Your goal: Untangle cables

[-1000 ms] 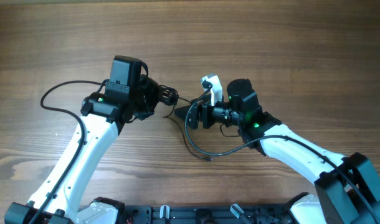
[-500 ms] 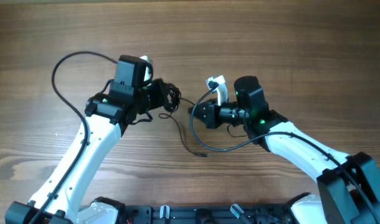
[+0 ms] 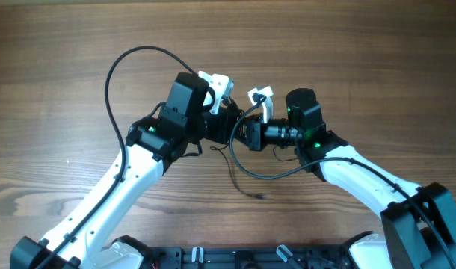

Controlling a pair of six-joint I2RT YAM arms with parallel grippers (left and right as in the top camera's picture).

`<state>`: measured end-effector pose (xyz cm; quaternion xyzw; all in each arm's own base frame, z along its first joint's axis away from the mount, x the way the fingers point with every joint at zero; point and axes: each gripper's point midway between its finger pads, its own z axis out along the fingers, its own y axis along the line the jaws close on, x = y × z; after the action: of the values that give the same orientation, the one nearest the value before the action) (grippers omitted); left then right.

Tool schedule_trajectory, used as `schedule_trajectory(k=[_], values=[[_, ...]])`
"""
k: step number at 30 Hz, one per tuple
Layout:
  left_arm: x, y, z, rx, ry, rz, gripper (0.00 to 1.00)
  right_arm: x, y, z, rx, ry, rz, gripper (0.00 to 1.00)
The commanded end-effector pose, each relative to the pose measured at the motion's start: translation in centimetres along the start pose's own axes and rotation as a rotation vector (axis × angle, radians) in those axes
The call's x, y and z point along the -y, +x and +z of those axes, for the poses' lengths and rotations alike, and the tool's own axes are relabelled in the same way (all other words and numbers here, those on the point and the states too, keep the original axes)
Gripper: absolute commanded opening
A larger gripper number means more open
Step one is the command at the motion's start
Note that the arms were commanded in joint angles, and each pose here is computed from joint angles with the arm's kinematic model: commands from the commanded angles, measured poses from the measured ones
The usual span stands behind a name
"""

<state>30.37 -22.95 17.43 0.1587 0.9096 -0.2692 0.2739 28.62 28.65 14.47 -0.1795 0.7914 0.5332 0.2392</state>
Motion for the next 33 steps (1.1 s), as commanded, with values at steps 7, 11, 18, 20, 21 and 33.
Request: schedule_trajectory(k=[7,11,18,20,21,33], values=[[1.1,-0.8,-0.3,-0.017,0.099,-0.532,0.04,0.1,-1.5,-1.0,0.039,-0.008,0.03,0.91],[-3.5,-2.0,-1.2,0.064,0.001,-0.892,0.04,2.1,-3.0,-3.2,0.088,0.013,0.147,1.0],[-7.3,-1.0,-2.1,0.121,-0.101,-1.525,0.04,2.7,-3.4,-3.8,0.103,0.022,0.231,1.0],[-8.2,1.5,-2.3,0.113,-0.211,-1.798,0.04,1.8,-2.7,-3.0,0.074,0.002,0.217,1.0],[-8.6,2.5,-2.5,0.121,-0.264,-1.884,0.04,1.2,-2.2,-2.4,0.055,-0.009,0.209,1.0],[-10.4,4.0,-3.3,0.241,-0.381,-2.165,0.04,4.2,3.1,2.2,0.047,0.457,0.1,1.0]])
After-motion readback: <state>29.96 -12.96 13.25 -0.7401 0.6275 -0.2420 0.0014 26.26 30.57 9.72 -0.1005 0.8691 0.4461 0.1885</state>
